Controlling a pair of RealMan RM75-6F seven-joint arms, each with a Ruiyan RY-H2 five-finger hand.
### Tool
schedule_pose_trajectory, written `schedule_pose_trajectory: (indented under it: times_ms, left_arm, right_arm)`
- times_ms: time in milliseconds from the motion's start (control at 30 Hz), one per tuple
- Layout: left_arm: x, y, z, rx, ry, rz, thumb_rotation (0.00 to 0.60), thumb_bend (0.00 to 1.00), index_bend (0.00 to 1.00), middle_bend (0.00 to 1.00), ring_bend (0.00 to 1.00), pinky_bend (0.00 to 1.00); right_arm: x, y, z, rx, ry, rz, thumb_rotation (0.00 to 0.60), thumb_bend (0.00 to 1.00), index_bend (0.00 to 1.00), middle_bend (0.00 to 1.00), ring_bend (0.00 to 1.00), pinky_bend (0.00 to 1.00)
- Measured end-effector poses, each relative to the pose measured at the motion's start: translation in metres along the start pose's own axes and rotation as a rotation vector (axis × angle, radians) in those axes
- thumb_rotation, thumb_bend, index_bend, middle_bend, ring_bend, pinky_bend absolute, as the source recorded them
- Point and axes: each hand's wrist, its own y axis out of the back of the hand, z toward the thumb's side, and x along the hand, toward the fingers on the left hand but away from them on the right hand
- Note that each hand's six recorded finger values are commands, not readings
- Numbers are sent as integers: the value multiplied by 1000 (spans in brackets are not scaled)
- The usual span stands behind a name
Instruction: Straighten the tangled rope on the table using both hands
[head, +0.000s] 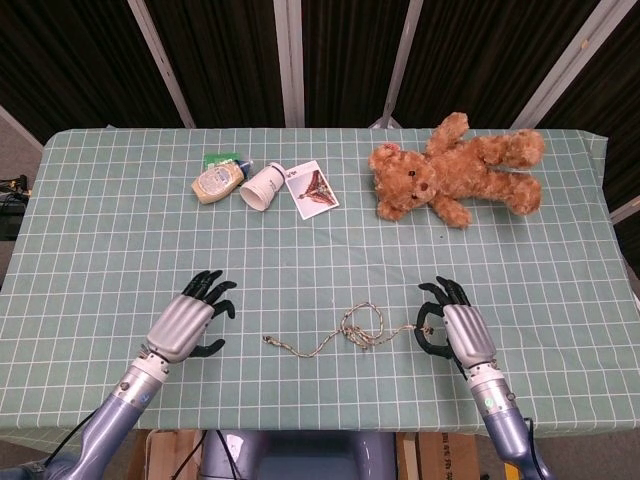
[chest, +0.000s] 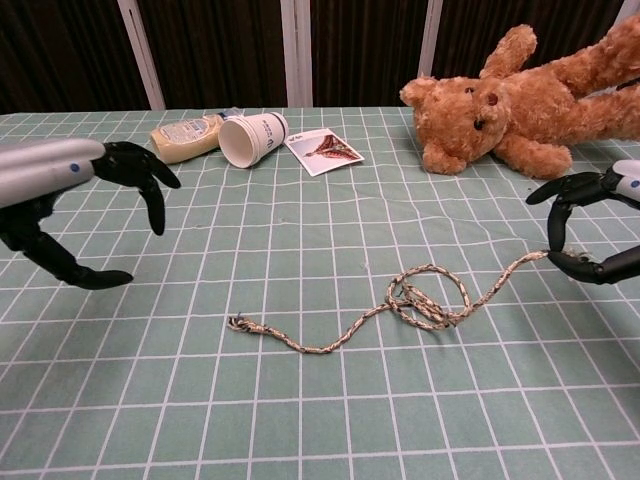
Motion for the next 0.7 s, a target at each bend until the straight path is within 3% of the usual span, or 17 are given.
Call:
schedule_pose_trajectory:
  times_ms: [333,700]
  left_arm:
    - [26,-32,38,-33,-15,-43,600,366,457,145,0,0]
    - [47,-50,63,-2,-12,-59,600,405,474,149,0,0]
  right_arm:
    - [-1,1,-3,-6,-7,-3,600,479,668,211,0,0]
    - [-2,4,-3,-17,-8,-13,600,479,668,211,0,0]
